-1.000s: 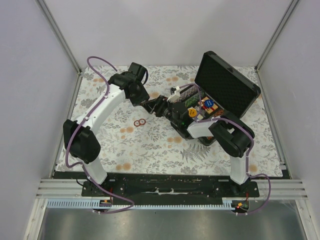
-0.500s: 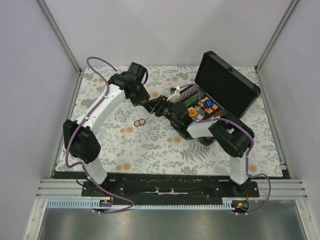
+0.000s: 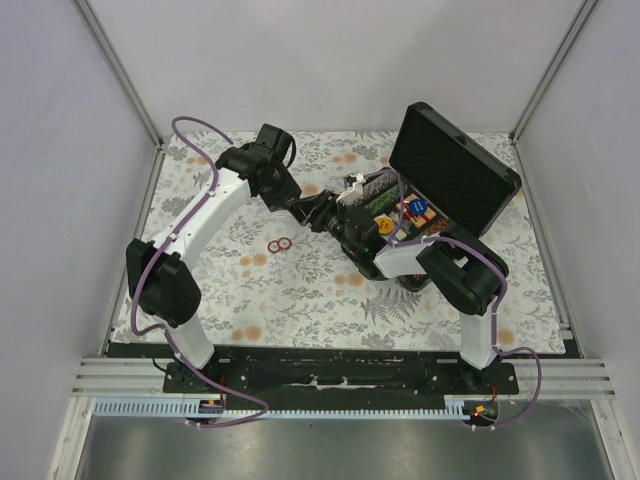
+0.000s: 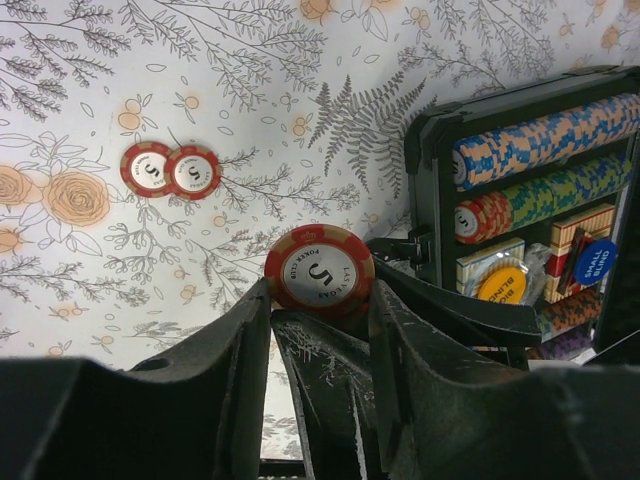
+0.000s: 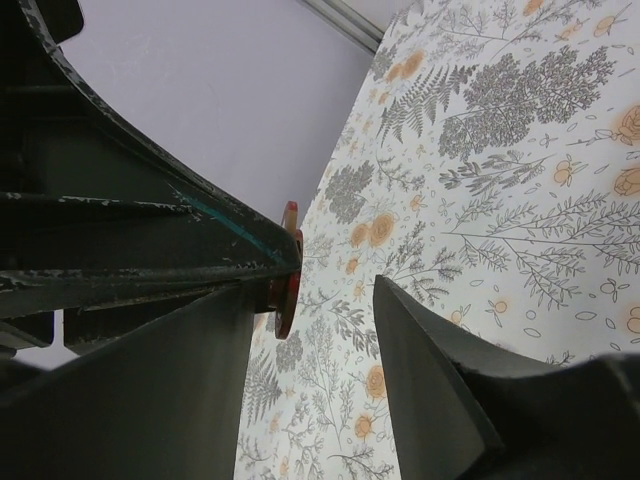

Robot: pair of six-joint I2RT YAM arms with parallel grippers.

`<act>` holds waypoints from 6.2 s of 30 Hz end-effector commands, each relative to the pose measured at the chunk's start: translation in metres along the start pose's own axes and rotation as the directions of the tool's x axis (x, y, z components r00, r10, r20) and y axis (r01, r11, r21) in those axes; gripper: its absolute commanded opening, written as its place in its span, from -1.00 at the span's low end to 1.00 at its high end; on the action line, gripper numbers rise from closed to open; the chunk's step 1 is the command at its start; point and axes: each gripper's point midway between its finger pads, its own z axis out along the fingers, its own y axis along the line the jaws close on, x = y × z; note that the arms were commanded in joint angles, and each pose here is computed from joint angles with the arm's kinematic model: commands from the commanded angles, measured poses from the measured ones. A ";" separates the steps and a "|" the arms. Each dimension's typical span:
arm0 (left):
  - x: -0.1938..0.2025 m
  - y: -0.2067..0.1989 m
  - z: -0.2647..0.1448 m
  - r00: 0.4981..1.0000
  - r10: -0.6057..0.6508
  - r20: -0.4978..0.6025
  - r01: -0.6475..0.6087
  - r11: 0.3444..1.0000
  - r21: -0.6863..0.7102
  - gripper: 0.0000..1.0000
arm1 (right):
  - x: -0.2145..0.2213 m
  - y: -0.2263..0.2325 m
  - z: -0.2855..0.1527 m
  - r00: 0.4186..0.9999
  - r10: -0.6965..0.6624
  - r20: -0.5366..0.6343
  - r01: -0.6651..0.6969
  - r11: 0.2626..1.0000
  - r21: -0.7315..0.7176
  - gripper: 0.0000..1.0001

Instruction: Pack up texas hold em set

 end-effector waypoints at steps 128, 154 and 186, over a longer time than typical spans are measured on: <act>-0.039 0.055 0.052 0.978 0.195 0.080 -0.201 0.976 0.087 0.62 | -0.079 -0.164 -0.093 0.493 -0.301 -0.816 0.819 0.476 0.319 -0.53; 0.011 0.083 0.093 0.951 0.299 -0.080 -0.299 0.954 0.010 0.62 | -0.083 -0.089 -0.061 0.562 -0.398 -0.725 0.761 0.593 0.264 -0.28; 0.056 0.129 0.150 0.868 0.431 -0.246 -0.485 0.841 -0.239 0.86 | -0.081 -0.087 -0.065 0.571 -0.399 -0.718 0.757 0.593 0.273 -0.21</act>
